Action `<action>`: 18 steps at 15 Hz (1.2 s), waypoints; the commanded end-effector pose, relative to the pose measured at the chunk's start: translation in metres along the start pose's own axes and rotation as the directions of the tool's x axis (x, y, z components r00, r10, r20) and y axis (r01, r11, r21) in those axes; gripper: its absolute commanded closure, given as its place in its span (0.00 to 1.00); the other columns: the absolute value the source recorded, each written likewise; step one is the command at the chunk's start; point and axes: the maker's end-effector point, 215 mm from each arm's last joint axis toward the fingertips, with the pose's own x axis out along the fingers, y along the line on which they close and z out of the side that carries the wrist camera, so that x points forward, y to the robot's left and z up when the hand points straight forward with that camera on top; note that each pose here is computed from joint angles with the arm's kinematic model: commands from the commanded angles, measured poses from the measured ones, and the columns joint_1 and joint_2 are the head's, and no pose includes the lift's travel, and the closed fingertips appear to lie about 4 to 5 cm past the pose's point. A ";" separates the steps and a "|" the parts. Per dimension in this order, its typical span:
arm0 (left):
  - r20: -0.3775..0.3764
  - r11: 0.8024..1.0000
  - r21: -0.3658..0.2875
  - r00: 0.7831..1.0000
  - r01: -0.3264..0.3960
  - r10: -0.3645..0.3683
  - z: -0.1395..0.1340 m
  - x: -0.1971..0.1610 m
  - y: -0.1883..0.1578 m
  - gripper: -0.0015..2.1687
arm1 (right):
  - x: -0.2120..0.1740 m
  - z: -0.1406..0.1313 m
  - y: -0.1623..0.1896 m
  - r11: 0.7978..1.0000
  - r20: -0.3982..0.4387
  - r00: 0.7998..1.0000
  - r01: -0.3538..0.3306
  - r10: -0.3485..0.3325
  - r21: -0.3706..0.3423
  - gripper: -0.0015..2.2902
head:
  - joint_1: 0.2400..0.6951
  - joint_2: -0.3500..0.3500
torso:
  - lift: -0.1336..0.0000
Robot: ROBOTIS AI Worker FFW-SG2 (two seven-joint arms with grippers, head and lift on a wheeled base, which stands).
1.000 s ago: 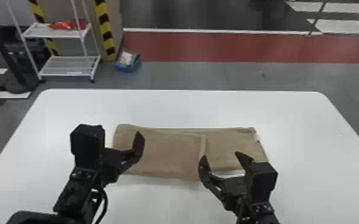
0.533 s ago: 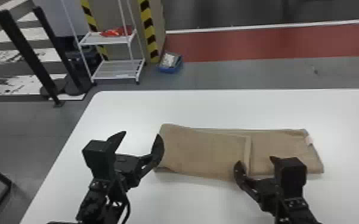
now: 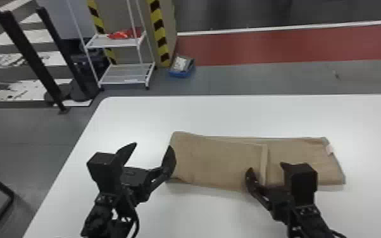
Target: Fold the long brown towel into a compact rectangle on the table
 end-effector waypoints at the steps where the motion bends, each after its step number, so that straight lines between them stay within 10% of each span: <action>1: 0.000 1.000 -0.003 1.000 0.003 -0.003 0.000 0.000 -0.001 0.02 | 0.005 0.002 0.007 1.000 -0.008 1.000 -0.011 0.011 -0.019 0.13 | 1.00 0.74 | 0.09; 7: -0.006 1.000 -0.005 1.000 0.017 -0.017 -0.003 -0.001 -0.005 0.02 | 0.011 -0.010 0.018 0.999 -0.048 0.999 -0.026 0.025 -0.037 0.13 | 1.00 0.76 | 0.09; 18: -0.024 1.000 -0.008 1.000 0.016 -0.016 -0.013 -0.004 -0.004 0.02 | 0.005 0.007 0.030 0.998 -0.008 0.999 -0.044 0.043 -0.040 0.51 | 1.00 0.79 | 0.09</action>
